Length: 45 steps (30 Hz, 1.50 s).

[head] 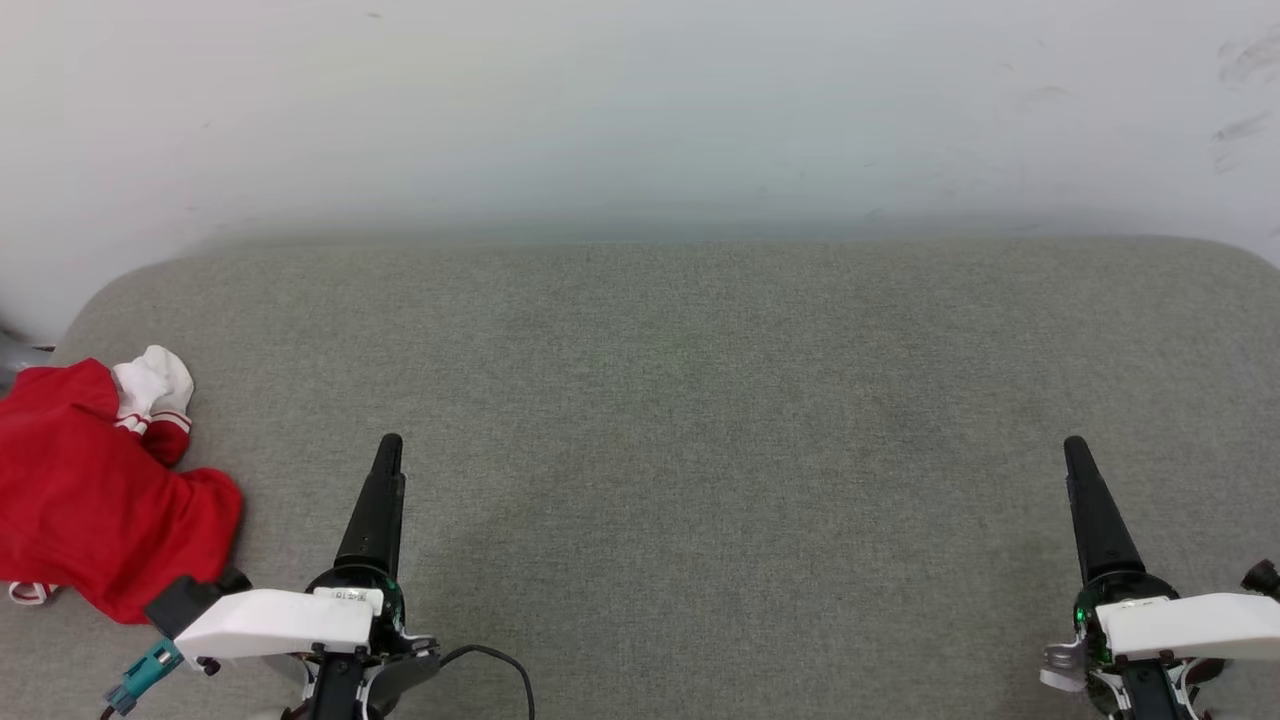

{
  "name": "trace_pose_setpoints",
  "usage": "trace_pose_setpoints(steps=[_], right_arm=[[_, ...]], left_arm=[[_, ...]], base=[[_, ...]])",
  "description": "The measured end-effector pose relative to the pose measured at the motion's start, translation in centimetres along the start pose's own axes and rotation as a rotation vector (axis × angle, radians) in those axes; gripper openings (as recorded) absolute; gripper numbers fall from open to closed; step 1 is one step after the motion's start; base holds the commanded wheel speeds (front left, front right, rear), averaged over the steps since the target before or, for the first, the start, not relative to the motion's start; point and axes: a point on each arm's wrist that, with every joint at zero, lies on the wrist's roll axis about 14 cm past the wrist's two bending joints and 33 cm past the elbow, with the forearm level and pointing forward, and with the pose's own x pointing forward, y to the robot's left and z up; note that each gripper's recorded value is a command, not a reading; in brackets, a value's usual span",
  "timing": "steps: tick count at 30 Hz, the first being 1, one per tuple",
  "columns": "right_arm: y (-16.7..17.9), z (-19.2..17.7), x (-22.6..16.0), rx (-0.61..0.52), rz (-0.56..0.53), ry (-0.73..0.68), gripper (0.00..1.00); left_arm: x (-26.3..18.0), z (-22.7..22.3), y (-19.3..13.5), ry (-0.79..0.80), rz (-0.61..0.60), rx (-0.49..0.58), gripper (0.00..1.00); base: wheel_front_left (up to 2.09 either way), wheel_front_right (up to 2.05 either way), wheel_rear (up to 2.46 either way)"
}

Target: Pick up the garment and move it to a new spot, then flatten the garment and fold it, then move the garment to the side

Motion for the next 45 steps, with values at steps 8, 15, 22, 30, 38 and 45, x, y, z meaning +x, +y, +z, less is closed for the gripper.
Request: trace_pose_setpoints(steps=[8,15,22,30,38,45], right_arm=[[0.6,0.4,0.0,-0.260,0.022,-0.018,1.00],[0.8,0.3,-0.1,-0.440,0.034,-0.020,1.00],[0.7,0.0,-0.3,-0.628,0.043,-0.007,1.00],[1.0,0.2,-0.3,-0.797,0.054,-0.005,1.00],[1.4,0.1,-0.2,-0.924,0.066,0.010,1.00],[1.7,0.1,-0.2,-1.020,0.074,0.019,1.00]], left_arm=[[0.0,1.1,-0.1,-0.039,-0.006,0.228,1.00],[0.0,0.9,-0.4,-0.037,-0.019,0.427,1.00],[0.0,0.6,-0.6,-0.026,-0.035,0.612,1.00],[-0.1,-0.1,-0.9,-0.008,-0.061,0.831,1.00],[-0.1,-0.6,-1.2,-0.001,-0.082,0.998,1.00],[-0.2,-0.8,-1.5,0.000,-0.098,1.120,1.00]], base=[[0.00,0.00,0.00],[0.00,0.00,0.00],[0.00,0.00,0.00],[0.00,0.00,0.00],[0.00,0.00,0.00],[0.00,0.00,0.00]])
